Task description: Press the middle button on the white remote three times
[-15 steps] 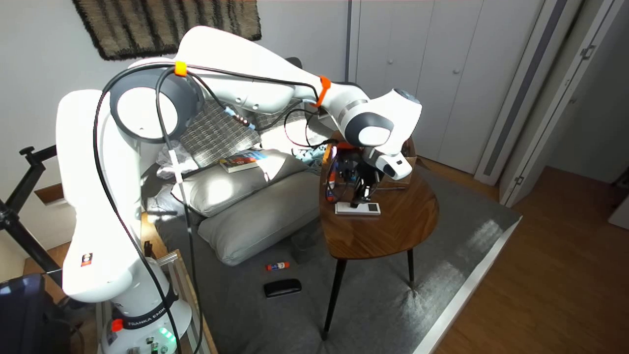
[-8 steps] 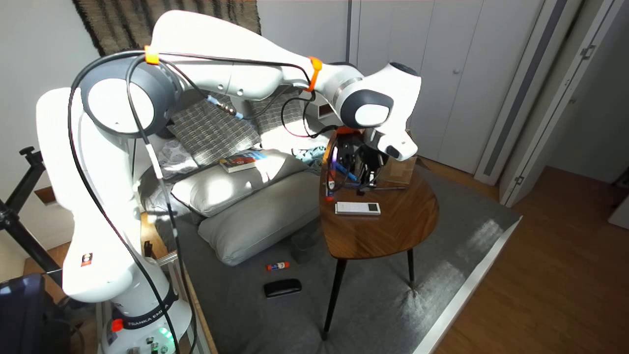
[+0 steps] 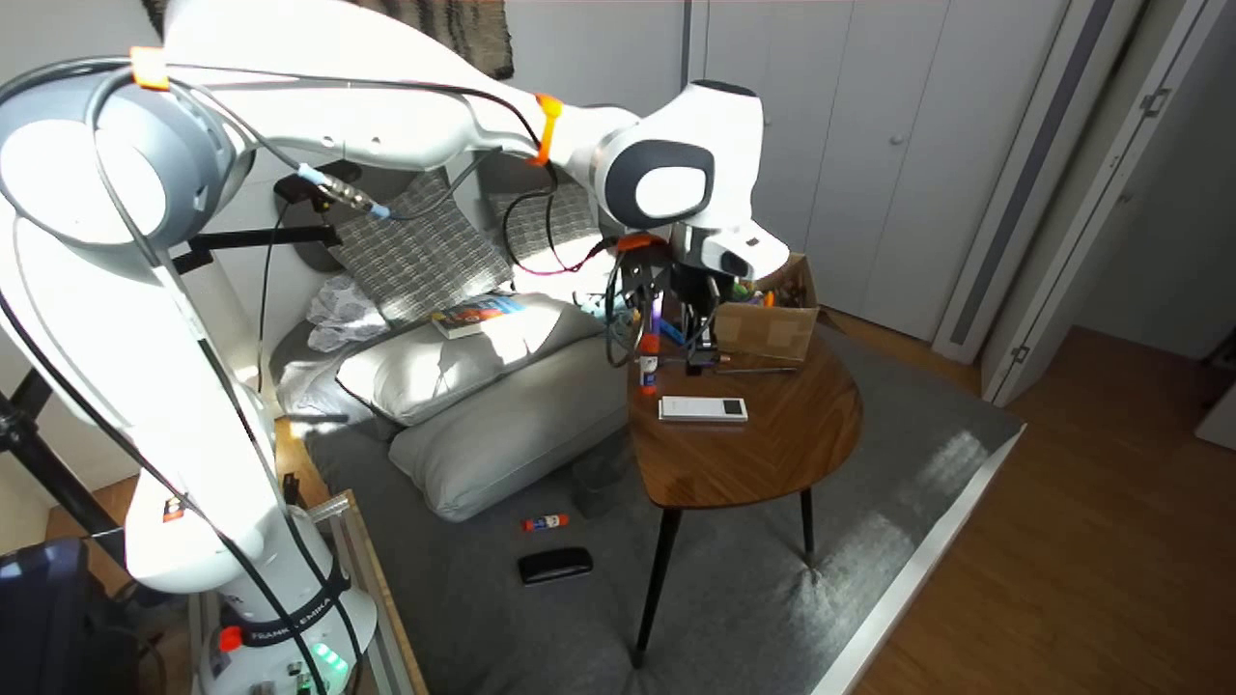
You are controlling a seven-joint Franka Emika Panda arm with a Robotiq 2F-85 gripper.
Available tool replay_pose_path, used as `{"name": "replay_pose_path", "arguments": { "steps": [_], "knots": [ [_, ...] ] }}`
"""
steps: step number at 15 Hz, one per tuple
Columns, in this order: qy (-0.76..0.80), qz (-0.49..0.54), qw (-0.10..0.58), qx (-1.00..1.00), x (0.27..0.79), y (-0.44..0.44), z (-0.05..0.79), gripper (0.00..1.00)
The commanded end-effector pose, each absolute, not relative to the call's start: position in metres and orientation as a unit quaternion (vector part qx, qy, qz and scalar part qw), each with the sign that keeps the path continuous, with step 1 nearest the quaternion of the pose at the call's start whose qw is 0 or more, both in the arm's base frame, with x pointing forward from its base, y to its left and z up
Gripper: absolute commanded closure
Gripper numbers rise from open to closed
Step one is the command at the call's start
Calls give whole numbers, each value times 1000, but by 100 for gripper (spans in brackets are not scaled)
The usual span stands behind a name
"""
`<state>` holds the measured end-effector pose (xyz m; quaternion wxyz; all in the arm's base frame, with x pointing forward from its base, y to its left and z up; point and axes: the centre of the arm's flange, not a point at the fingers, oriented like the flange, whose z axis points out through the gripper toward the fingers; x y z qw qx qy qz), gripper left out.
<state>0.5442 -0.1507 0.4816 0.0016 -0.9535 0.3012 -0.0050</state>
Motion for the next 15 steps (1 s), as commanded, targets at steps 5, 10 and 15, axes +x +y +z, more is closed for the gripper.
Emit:
{"name": "replay_pose_path", "arguments": {
  "steps": [5, 10, 15],
  "knots": [
    [299, -71, -26, -951, 459, -118, 509, 100],
    [306, -111, -23, -945, 428, -115, 543, 54],
    [326, -151, -25, -933, 405, -130, 579, 18]
  ]
}}
